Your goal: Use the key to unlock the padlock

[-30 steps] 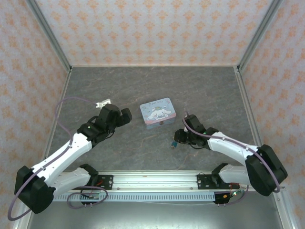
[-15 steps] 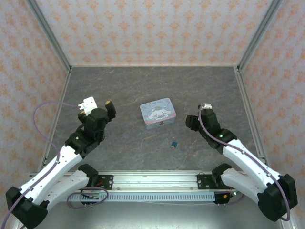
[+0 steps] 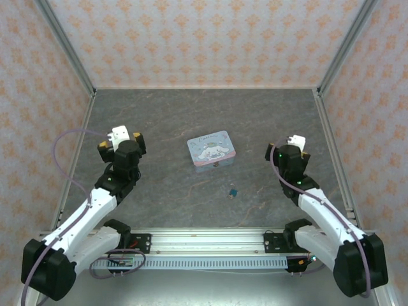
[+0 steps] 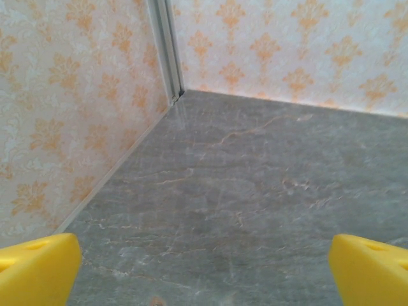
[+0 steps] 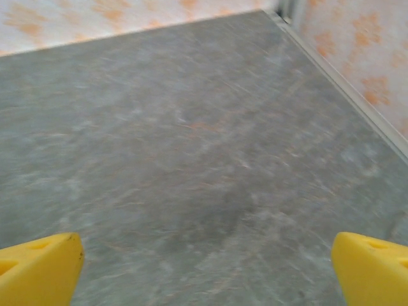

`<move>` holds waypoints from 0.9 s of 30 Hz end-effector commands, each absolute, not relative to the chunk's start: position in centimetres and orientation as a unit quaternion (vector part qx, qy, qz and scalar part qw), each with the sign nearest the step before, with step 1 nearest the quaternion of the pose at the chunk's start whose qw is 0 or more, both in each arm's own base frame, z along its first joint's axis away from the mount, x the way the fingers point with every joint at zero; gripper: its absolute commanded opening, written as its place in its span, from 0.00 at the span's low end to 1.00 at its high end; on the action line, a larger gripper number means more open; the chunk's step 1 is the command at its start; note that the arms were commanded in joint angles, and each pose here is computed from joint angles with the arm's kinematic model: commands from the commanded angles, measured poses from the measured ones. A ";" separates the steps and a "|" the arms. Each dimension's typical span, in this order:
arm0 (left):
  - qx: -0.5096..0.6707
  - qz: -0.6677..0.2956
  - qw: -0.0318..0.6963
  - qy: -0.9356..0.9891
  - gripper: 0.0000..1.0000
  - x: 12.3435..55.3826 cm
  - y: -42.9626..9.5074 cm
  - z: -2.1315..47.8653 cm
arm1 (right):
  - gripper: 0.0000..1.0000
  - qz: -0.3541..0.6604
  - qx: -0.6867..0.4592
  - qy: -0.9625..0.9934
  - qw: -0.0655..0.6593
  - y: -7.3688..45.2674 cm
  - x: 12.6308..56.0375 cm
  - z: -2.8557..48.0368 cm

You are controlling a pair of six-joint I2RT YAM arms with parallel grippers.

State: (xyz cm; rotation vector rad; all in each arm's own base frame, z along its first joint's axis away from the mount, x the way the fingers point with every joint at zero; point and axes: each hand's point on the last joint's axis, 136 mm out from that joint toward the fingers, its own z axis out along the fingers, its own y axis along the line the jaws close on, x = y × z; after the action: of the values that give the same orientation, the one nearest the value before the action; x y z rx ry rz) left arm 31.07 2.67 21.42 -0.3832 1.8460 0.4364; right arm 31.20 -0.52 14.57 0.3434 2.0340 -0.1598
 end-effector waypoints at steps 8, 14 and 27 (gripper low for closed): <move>-0.143 0.220 0.556 0.788 1.00 31.9 3.7 18.1 | 0.99 -0.079 0.171 0.799 0.571 -3.8 34.1 13.5; -0.146 0.211 0.562 0.787 1.00 32.5 3.9 16.3 | 0.99 -0.055 0.150 0.788 0.595 -3.0 36.0 12.7; -0.140 0.163 0.588 0.779 1.00 34.0 4.0 14.0 | 0.99 -0.064 0.150 0.818 0.552 -3.8 39.0 8.9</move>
State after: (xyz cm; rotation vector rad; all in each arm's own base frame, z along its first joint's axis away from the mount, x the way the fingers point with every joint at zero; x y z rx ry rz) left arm 33.18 4.24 12.89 -0.3226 1.8857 0.4462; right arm 37.34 -3.57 7.39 0.3408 1.9556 -0.1662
